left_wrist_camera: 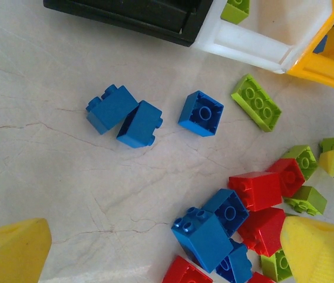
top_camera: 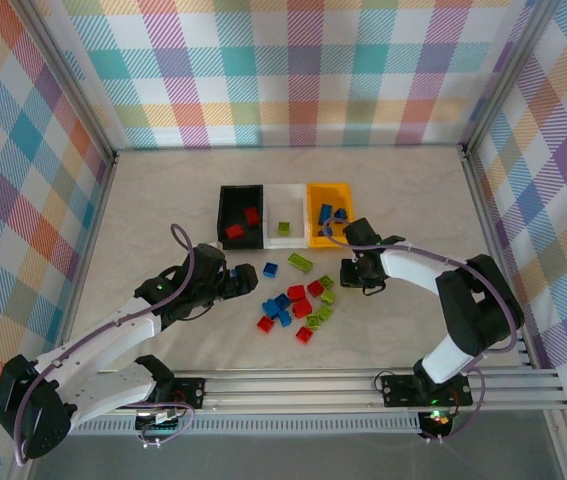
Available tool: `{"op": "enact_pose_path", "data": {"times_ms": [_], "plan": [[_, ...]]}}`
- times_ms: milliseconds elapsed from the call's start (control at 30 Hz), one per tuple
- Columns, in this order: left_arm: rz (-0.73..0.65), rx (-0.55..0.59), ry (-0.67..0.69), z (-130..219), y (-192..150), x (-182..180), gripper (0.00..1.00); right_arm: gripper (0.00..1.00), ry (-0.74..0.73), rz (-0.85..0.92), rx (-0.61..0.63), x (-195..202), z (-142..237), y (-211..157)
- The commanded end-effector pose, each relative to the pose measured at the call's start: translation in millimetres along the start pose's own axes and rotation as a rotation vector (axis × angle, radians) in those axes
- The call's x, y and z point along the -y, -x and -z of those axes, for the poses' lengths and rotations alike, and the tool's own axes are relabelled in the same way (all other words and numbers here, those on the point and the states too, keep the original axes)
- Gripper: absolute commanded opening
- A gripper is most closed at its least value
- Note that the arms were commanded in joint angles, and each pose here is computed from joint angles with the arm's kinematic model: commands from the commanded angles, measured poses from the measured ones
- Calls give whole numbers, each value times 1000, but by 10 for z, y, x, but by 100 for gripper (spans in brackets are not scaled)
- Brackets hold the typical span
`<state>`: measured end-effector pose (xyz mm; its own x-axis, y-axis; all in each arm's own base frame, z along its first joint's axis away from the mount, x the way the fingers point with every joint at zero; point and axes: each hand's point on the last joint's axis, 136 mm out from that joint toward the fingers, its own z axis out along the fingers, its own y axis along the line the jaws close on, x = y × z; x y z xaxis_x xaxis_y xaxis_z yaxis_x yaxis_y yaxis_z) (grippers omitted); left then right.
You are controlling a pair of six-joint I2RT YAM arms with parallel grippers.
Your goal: Sort the legos into containers by color
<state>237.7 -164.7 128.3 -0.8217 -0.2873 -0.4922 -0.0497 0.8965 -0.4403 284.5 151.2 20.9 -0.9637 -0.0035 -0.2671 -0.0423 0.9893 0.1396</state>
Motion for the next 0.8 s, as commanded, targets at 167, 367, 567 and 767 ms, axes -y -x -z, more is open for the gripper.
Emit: {"op": "enact_pose_path", "data": {"times_ms": [167,367,567,767], "plan": [[22,-7,30,-37,-34,-130,100,30,195,148,225,-651,663,530],[39,-12,27,-29,-82,-180,100,32,334,220,248,-1410,840,951],[30,-45,23,-29,-168,-205,100,33,290,187,235,-1681,495,1467],[31,-76,25,-48,-239,-226,100,43,239,149,225,-1751,238,1801]]}}
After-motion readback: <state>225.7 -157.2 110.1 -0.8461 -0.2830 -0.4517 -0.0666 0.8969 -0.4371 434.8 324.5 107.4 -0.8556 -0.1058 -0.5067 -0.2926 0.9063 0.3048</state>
